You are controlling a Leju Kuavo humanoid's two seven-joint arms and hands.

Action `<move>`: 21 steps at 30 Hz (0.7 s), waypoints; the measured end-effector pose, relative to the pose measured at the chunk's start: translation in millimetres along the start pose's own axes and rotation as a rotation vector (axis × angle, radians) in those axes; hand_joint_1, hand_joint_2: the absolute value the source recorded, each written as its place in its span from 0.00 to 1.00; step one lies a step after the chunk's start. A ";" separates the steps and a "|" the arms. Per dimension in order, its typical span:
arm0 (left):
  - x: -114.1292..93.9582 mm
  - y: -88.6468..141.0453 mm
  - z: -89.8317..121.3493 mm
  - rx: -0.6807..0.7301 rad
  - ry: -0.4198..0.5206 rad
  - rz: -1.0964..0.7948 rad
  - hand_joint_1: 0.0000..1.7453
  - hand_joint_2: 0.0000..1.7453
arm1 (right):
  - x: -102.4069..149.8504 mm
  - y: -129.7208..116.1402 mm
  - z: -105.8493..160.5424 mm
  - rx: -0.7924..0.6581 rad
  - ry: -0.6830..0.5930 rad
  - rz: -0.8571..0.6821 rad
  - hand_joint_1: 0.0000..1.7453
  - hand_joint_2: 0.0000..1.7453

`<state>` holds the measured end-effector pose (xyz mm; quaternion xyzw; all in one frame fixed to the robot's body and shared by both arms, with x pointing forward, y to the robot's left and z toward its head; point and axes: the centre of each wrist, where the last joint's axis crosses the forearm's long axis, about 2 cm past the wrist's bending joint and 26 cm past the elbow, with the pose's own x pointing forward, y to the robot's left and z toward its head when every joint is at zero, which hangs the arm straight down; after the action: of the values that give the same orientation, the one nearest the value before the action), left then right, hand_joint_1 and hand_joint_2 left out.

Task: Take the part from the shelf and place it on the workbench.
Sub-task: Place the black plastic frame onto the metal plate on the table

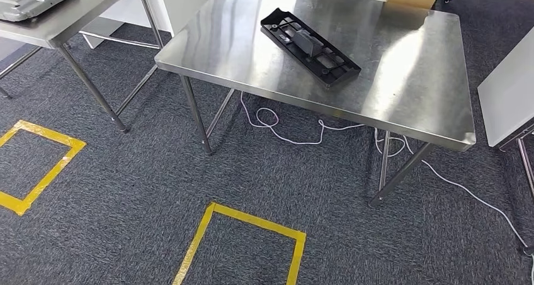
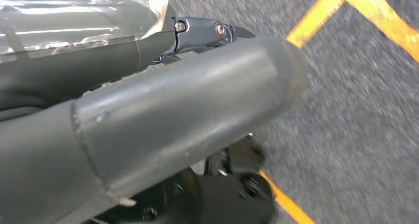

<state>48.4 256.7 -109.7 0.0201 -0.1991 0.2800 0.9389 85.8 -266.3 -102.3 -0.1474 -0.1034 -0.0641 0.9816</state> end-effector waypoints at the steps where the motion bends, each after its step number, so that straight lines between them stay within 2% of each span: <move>1: 0.6 -0.5 -0.2 -0.004 -0.001 -0.005 0.00 0.00 | -2.5 -0.8 -0.3 -0.005 0.038 0.003 0.00 0.00; 4: 1.5 -1.2 -0.5 -0.013 -0.003 -0.026 0.00 0.00 | -9.3 -2.4 -0.7 -0.023 0.156 0.011 0.00 0.00; 7: 1.3 -1.5 -0.4 -0.022 -0.002 -0.058 0.00 0.00 | -17.2 -4.4 -1.0 -0.040 0.204 0.001 0.00 0.00; 16: 3.2 -4.0 -0.9 -0.045 -0.012 -0.165 0.00 0.00 | -21.2 -14.5 -4.1 -0.081 0.091 -0.033 0.00 0.00; 21: 3.6 -5.4 -0.9 -0.048 -0.019 -0.182 0.00 0.00 | -21.6 -17.0 -4.9 -0.089 0.083 -0.041 0.00 0.00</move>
<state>54.4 254.1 -108.7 0.0181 -0.2120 0.1883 0.9588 63.0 -281.8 -107.0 -0.1858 -0.0626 -0.0947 0.9760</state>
